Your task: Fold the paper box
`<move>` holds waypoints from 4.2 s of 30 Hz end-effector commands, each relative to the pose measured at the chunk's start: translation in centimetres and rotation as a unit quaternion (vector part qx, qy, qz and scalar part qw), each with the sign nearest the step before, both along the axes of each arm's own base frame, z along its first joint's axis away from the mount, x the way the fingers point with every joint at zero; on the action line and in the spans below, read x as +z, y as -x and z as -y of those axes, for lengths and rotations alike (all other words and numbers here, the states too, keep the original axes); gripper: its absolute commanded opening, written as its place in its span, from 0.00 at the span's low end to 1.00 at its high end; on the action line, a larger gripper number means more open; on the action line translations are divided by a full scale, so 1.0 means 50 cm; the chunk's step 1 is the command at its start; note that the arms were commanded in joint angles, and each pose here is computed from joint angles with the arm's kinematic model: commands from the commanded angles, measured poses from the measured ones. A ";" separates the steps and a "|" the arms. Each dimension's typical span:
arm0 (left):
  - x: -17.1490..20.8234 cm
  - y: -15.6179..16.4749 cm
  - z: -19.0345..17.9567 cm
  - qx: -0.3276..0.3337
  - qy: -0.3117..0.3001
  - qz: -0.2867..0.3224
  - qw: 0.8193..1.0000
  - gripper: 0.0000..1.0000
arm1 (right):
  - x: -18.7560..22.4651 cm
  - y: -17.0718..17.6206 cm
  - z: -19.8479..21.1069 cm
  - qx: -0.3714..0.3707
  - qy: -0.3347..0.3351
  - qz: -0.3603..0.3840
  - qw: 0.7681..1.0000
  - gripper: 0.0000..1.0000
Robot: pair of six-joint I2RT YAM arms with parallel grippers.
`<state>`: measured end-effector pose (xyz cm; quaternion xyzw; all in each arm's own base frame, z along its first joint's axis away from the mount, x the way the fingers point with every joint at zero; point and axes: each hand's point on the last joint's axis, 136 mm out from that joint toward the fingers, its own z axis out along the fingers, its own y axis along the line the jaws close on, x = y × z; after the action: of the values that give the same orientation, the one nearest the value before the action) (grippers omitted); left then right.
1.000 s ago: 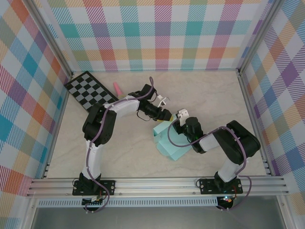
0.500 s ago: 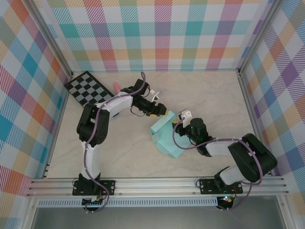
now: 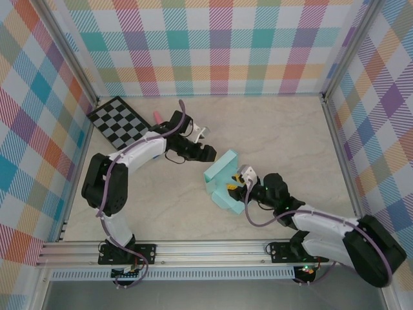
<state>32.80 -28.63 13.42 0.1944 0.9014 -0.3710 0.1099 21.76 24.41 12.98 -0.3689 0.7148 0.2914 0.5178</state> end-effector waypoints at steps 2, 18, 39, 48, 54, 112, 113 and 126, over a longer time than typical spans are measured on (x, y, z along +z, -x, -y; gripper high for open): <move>-0.005 -0.003 -0.040 0.049 -0.040 0.004 0.998 0.76 | -0.015 0.064 -0.014 0.063 0.030 0.008 0.998 0.47; -0.038 -0.010 -0.049 0.106 -0.044 0.005 0.993 0.76 | -0.039 -0.019 -0.141 -0.041 0.018 0.019 0.999 0.69; -0.031 -0.034 -0.023 0.093 -0.027 0.017 0.995 0.75 | -0.073 -0.123 -0.148 -0.192 0.046 0.037 0.980 0.69; -0.042 -0.067 0.000 0.095 -0.030 0.030 0.995 0.75 | -0.061 -0.095 -0.158 -0.153 0.027 0.041 0.987 0.68; -0.018 -0.068 -0.018 0.105 -0.034 0.053 0.992 0.76 | -0.065 -0.048 -0.147 -0.092 0.077 0.023 0.992 0.69; -0.036 -0.051 0.204 -0.174 -0.173 0.185 0.952 0.54 | 0.063 -0.281 0.308 -0.317 -0.109 -0.496 0.801 0.85; -0.035 -0.052 0.205 -0.174 -0.172 0.185 0.952 0.53 | 0.061 -0.280 0.308 -0.316 -0.109 -0.498 0.800 0.84; -0.045 -0.040 0.214 -0.171 -0.159 0.164 0.958 0.67 | 0.058 -0.284 0.302 -0.310 -0.113 -0.507 0.797 0.84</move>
<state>35.76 -38.49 11.32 0.4157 0.8727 -0.1880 0.1738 35.90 9.05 15.47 0.1421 0.9151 0.3280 0.1864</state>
